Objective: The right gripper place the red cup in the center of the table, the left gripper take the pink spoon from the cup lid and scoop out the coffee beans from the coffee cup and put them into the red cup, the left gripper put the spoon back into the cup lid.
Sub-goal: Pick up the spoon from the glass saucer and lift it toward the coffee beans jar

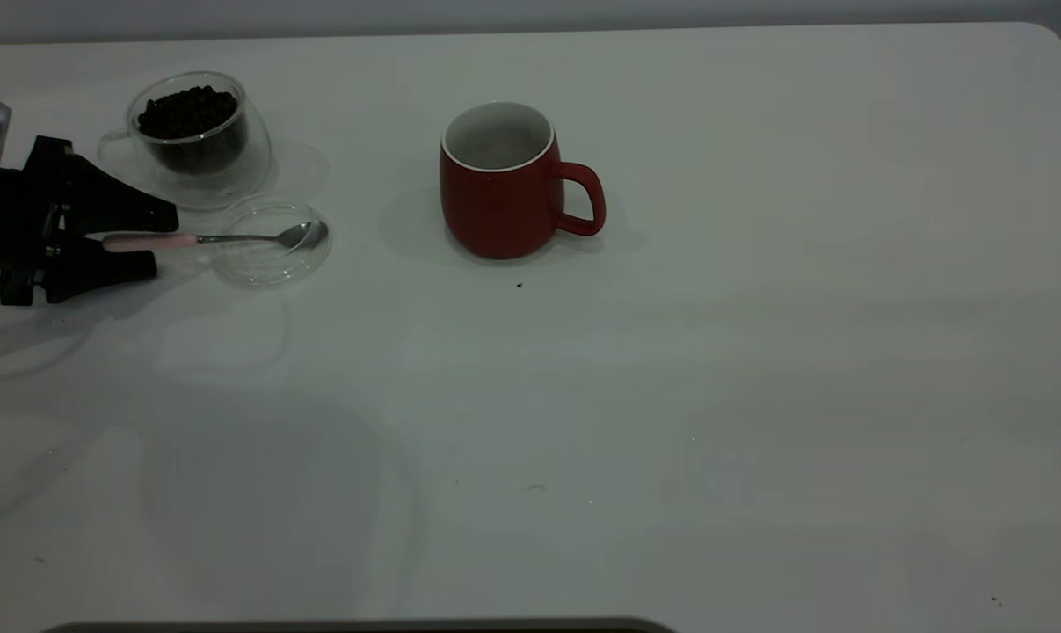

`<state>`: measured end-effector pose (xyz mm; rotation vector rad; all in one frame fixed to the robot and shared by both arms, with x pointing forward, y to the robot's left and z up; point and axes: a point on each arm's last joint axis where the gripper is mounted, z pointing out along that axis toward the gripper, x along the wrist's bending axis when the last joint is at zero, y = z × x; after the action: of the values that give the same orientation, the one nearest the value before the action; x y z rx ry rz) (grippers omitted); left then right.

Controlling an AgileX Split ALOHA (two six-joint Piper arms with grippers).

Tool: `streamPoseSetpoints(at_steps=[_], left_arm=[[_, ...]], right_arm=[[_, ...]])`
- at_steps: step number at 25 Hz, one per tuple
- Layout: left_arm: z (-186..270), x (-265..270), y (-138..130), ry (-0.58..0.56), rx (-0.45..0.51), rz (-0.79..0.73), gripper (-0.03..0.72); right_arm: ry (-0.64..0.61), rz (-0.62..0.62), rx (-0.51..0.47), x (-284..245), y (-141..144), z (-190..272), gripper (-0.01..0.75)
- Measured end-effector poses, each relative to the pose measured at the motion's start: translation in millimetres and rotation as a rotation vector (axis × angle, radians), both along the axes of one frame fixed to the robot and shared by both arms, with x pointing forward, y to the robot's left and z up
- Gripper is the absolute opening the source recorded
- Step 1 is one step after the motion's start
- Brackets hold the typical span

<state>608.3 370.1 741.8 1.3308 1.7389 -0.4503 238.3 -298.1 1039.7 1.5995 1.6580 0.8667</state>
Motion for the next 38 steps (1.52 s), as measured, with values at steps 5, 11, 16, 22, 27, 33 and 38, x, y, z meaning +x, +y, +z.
streamPoseSetpoints(at_steps=[5, 11, 16, 22, 27, 33, 38], left_arm=[[1.0, 3.4, 3.0, 0.015, 0.030, -0.043, 0.596], [6.1, 12.7, 5.8, 0.008, 0.028, -0.042, 0.594], [3.7, 10.3, 0.2, 0.024, 0.039, -0.090, 0.594], [-0.4, 10.0, -4.1, 0.034, 0.034, -0.095, 0.594], [-0.1, 11.2, -5.7, 0.032, 0.029, -0.088, 0.556], [0.1, 11.6, -6.4, 0.031, 0.028, -0.087, 0.398], [1.3, 11.4, -7.5, 0.028, 0.011, -0.093, 0.258]], right_arm=[[0.000, 0.000, 0.000, 0.0, 0.0, 0.0, 0.438], [0.000, 0.000, 0.000, 0.0, 0.0, 0.0, 0.438], [0.001, 0.000, 0.000, 0.0, 0.0, -0.1, 0.438], [0.001, 0.000, 0.000, 0.0, 0.0, -0.1, 0.438], [0.001, 0.000, 0.000, 0.0, 0.0, -0.1, 0.438], [0.001, 0.000, 0.000, 0.0, 0.0, -0.1, 0.438], [0.001, 0.000, 0.000, 0.0, 0.0, -0.1, 0.438]])
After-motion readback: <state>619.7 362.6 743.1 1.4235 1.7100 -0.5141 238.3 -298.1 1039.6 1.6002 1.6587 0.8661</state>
